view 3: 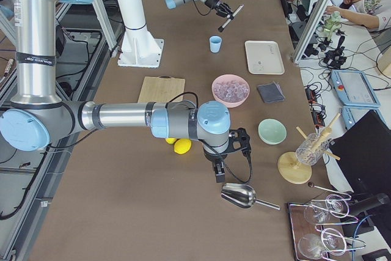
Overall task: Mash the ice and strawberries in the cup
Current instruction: 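Lift the pestle out of the cup and carry it back with the left gripper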
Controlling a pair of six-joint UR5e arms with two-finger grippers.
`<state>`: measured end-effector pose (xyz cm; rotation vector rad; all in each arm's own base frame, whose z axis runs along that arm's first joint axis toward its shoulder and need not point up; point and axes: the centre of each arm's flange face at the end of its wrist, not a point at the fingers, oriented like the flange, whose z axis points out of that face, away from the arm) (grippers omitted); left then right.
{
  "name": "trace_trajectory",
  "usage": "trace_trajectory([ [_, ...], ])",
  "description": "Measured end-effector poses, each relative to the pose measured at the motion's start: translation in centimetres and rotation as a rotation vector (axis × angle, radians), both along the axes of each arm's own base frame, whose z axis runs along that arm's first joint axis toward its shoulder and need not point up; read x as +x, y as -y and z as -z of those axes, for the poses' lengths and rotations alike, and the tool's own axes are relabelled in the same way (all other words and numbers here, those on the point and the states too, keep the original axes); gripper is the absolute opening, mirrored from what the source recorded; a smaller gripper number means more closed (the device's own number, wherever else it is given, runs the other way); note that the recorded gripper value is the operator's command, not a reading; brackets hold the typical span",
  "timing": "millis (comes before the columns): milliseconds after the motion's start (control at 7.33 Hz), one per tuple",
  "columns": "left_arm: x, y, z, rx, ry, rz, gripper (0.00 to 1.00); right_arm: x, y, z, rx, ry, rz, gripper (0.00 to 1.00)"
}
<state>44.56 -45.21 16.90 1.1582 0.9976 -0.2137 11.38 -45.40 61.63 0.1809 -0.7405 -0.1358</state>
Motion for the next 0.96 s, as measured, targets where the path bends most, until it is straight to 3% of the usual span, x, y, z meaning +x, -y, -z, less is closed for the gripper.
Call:
trace_trajectory([
  [273, -8.7, 5.9, -5.6, -0.068, 0.047, -0.129, 0.00, 0.0, 0.4, 0.5, 0.012, -0.002, 0.000, 0.99],
  [546, -19.8, 8.6, -15.0, -0.232, 0.079, -0.301, 0.00, 0.2, 1.5, 1.7, 0.037, -0.005, 0.000, 0.99],
  [683, -24.3, 7.8, -20.4, -0.334, 0.083, -0.363, 0.00, 0.2, 2.0, 2.4, 0.051, -0.006, 0.002, 0.99],
  [956, -29.1, 2.9, -31.6, -0.528, 0.094, -0.445, 0.00, 0.0, 1.6, 2.3, 0.048, 0.014, 0.001, 0.99],
])
